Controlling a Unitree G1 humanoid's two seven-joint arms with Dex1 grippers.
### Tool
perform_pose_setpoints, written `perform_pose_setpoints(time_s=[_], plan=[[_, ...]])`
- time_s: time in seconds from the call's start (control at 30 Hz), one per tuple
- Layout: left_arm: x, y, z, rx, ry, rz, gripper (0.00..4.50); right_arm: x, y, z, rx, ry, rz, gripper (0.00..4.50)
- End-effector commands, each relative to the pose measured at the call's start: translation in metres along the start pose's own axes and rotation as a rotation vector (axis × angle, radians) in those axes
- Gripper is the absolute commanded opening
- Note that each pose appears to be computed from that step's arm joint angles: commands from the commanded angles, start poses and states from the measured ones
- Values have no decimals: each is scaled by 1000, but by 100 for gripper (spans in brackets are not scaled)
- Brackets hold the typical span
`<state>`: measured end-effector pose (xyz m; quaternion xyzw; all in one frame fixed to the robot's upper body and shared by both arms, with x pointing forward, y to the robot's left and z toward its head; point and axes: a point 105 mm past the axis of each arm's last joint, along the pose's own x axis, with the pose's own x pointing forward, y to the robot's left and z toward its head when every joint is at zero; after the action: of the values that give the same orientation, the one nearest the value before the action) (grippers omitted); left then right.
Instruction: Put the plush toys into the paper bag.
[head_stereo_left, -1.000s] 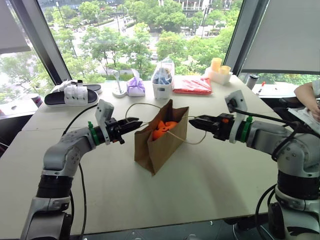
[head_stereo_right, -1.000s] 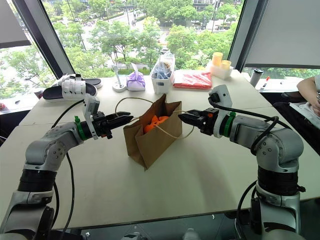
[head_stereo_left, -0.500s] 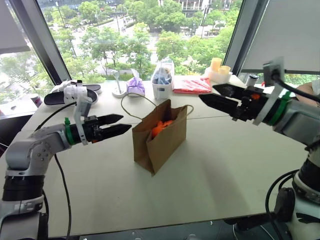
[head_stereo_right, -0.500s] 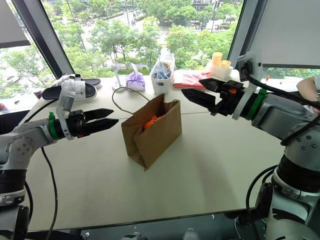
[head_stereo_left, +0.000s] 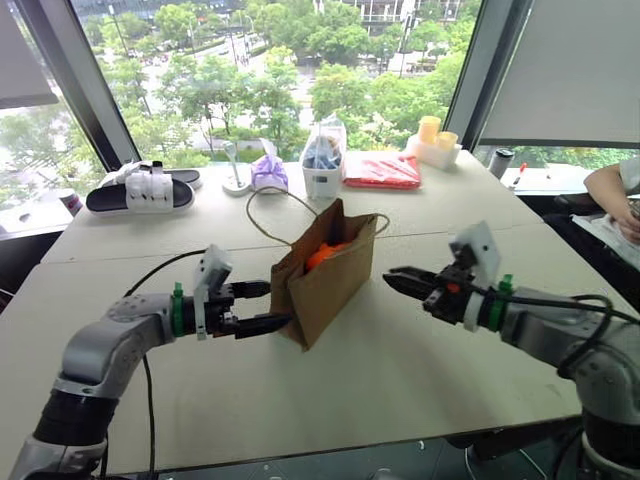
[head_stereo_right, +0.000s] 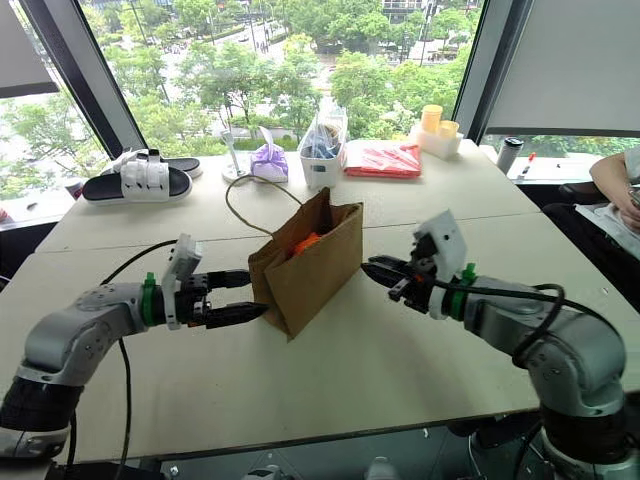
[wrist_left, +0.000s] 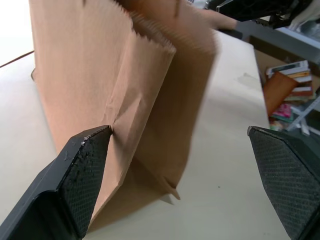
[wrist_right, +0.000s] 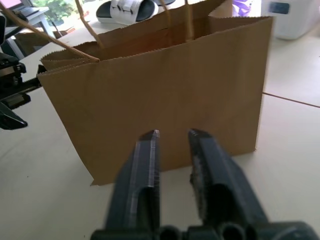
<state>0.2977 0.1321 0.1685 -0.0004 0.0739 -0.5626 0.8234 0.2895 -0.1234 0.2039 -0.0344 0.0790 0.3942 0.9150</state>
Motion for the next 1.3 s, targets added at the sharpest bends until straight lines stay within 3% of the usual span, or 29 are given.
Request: perform_pose_setpoints(time_s=[0.03,0.23,0.77,1.07,1.1,1.3], plan=[[5,-6,9,86,-4,-27,450,24,13,5,-31,-45,71,5],[14,2,6,128,-10,30,450,58,26,1,-59,-36,165,5],[39,2,-5,113,-74,165,450,66,32,-7,-73,-14,203,5],[43,4,3,-52,-177,222,21,60,33,-9,-67,-12,188,0],[43,3,4,-66,-179,214,5,60,33,-9,-67,-12,186,0],[42,3,9,-89,-164,132,5,36,26,1,-71,-21,151,0]])
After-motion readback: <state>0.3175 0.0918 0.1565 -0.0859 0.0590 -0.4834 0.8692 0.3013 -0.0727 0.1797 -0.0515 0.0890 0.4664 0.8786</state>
